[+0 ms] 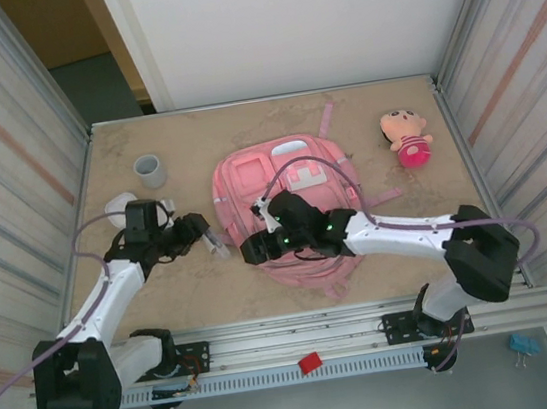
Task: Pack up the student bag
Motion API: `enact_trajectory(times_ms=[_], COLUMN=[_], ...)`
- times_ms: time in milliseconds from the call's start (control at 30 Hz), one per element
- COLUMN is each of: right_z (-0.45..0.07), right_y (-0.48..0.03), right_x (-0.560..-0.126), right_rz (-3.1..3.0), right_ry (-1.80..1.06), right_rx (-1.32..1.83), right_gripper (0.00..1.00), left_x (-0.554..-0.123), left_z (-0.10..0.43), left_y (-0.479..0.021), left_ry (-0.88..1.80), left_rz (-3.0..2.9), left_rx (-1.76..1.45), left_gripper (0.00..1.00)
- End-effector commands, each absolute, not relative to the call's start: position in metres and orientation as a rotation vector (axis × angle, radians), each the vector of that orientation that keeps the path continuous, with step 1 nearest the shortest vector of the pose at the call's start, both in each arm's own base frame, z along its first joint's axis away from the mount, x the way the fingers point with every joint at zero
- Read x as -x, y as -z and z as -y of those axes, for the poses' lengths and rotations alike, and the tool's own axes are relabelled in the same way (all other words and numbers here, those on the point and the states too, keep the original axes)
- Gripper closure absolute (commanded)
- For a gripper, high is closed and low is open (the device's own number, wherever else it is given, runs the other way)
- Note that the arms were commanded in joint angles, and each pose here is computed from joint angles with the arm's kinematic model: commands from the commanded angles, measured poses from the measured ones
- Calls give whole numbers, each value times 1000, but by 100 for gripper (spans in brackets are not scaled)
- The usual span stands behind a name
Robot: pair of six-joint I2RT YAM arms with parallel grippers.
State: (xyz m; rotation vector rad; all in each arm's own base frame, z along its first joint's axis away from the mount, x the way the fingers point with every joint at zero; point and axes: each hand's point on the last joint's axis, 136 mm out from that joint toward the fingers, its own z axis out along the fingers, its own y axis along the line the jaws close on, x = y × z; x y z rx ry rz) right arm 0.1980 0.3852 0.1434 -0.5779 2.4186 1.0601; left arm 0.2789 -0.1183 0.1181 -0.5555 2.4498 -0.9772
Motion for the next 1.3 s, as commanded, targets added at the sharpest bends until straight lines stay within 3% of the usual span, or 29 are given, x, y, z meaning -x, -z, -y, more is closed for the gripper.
enact_trajectory(times_ms=[0, 200, 433, 567, 800, 1033, 1133, 1267], right_z=[-401, -421, -435, -442, -448, -441, -431, -411], right_y=[-149, -136, -131, -130, -134, -146, -153, -165], right_x=[-212, -214, -216, -216, -218, -219, -217, -217], right_rz=[-2370, -2392, -2404, -2402, -2385, -2354, -2329, -2305], right_ry=[-1032, -1064, -1073, -1085, -1103, -1098, -1101, -1117], right_rx=[567, 618, 649, 659, 666, 641, 618, 567], right_gripper=[40, 41, 52, 53, 71, 85, 87, 88], left_x=[-279, -270, -269, -270, -269, -265, -266, -270], left_z=[132, 139, 145, 149, 153, 150, 147, 143], left_y=[-141, -134, -134, -138, -141, -135, -139, -152], left_ry=[1160, 1252, 1307, 1344, 1365, 1321, 1285, 1188], left_rz=[-2350, -2350, -2328, -2318, -2315, -2339, -2337, -2331], left_rx=[607, 644, 645, 634, 625, 624, 598, 507], left_gripper=[63, 63, 62, 62, 60, 45, 28, 17])
